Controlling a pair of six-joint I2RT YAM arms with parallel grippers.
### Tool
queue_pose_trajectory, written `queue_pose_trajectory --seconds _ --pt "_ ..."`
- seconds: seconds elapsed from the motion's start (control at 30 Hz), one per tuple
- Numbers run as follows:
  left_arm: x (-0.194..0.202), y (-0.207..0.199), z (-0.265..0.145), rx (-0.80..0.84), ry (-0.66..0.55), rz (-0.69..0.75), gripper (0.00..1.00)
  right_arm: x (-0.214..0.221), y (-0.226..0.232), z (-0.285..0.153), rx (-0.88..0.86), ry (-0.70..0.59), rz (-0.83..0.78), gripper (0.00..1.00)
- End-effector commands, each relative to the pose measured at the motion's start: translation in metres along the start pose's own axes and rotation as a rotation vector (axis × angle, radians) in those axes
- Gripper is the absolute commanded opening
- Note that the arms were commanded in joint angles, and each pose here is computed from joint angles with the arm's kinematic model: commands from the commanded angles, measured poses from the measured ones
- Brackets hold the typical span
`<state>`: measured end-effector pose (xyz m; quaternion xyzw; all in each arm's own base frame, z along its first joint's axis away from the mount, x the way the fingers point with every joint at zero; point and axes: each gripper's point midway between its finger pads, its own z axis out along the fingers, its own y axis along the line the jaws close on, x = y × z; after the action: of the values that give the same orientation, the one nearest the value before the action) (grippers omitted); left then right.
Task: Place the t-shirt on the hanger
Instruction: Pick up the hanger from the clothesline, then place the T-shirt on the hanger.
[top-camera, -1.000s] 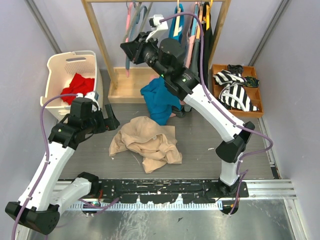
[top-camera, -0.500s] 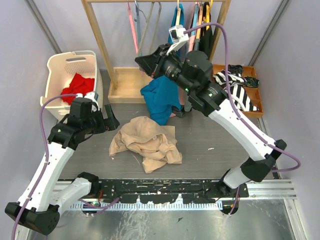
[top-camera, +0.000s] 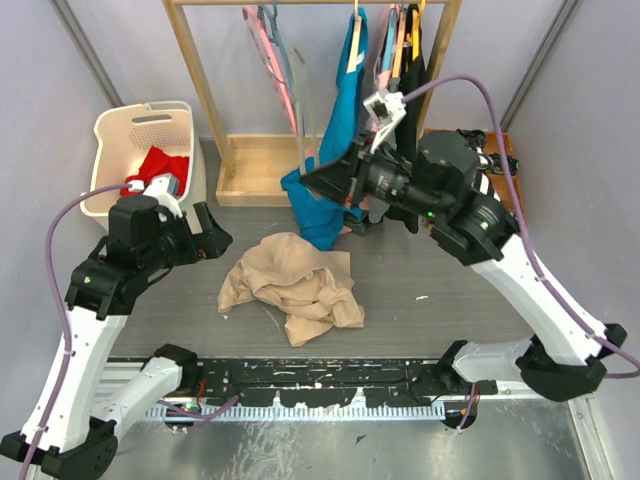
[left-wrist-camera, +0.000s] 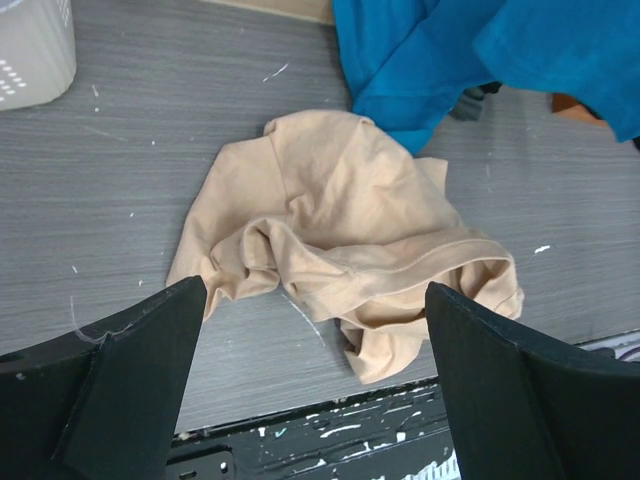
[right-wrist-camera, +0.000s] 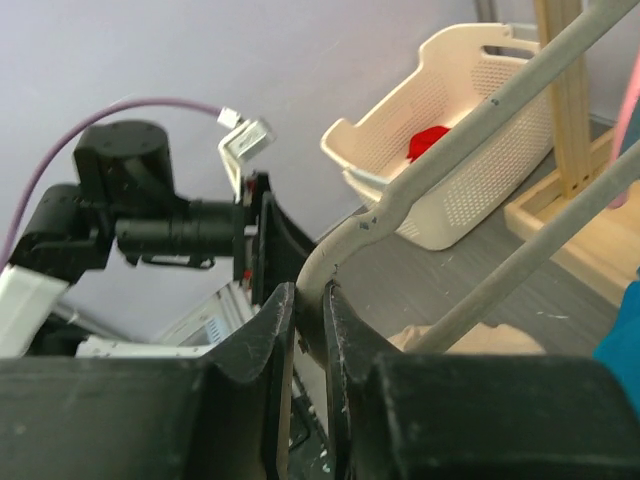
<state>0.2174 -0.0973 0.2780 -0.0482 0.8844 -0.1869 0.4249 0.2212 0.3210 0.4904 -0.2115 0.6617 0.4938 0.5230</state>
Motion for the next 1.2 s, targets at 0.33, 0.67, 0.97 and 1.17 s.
queue_pose_trajectory --seconds 0.33,0.67,0.97,1.17 --pt "-0.007 -0.033 -0.013 0.174 -0.016 -0.032 0.98 0.041 0.067 -0.11 -0.259 0.103 0.159 0.01" --pt "-0.012 -0.057 -0.018 0.304 -0.019 -0.033 0.98 0.083 0.079 -0.144 -0.343 0.209 0.255 0.01" --pt "-0.011 -0.067 -0.039 0.414 -0.109 0.084 0.98 0.108 0.079 -0.142 -0.396 0.29 0.332 0.01" --pt "-0.013 -0.082 -0.058 0.524 -0.161 0.098 0.98 0.111 0.074 -0.137 -0.382 0.278 0.333 0.01"
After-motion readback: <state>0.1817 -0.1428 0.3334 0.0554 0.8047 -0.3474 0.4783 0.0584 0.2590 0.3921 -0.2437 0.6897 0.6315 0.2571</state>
